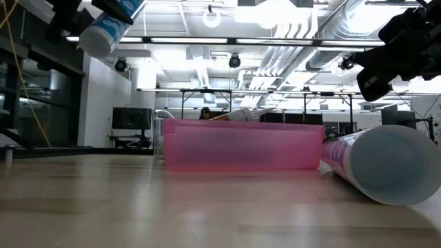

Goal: Pick & place silicon tubes, Sealant and Lysol wipes
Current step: Put the top blue sealant into the pink bin

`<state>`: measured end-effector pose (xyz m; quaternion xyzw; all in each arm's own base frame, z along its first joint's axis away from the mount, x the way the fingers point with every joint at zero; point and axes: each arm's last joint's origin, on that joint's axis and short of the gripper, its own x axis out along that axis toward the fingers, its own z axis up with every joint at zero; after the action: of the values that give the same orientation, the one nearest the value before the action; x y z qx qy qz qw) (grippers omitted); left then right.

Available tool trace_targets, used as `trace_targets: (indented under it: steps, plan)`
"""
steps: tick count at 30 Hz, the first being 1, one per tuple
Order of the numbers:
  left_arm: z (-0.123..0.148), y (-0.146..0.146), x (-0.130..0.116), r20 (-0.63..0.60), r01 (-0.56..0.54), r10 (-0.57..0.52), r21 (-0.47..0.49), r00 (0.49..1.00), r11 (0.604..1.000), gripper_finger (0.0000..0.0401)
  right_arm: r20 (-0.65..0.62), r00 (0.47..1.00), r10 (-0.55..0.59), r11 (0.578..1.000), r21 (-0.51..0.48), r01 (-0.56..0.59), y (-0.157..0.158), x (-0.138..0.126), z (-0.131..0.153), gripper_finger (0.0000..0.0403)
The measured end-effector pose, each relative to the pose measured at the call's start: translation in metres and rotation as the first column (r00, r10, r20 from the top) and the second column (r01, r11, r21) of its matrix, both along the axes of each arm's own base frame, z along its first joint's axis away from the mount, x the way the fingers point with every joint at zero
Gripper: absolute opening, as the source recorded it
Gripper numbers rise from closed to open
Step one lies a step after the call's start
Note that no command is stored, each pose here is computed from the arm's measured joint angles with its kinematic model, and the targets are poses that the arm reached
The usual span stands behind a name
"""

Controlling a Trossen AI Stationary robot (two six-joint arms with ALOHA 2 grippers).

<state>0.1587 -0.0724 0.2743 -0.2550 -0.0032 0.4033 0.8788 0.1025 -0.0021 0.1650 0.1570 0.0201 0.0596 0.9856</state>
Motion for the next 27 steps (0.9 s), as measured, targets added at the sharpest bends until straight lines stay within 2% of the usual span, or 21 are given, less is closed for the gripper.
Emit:
trace_targets:
  steps: [9,17,20,25,27]
  plan:
    - [0.008,-0.009,0.028,-0.049,0.155,-0.154,0.001,0.987,0.988,0.0193,0.001,1.0,0.0,1.0,0.0,0.0,0.0,0.0,0.0,0.0001]
    - [0.027,0.007,0.06,-0.05,0.393,-0.39,0.088,0.92,0.915,0.0193,0.001,1.0,0.0,1.0,0.0,0.0,0.0,0.0,0.0,0.0001]
    - [0.026,0.016,0.071,-0.072,0.502,-0.497,0.094,0.865,0.86,0.0193,0.0,1.0,0.0,1.0,0.0,0.0,0.0,0.0,0.0,0.0001]
    - [0.033,0.032,0.086,-0.006,0.671,-0.678,0.155,0.735,0.725,0.0193,-0.001,1.0,0.0,1.0,0.0,0.0,0.0,0.0,0.0,0.0001]
    - [0.033,0.038,0.093,0.008,0.681,-0.695,0.192,0.719,0.707,0.0193,0.0,1.0,0.0,1.0,0.0,0.0,0.0,0.0,0.0,0.0001]
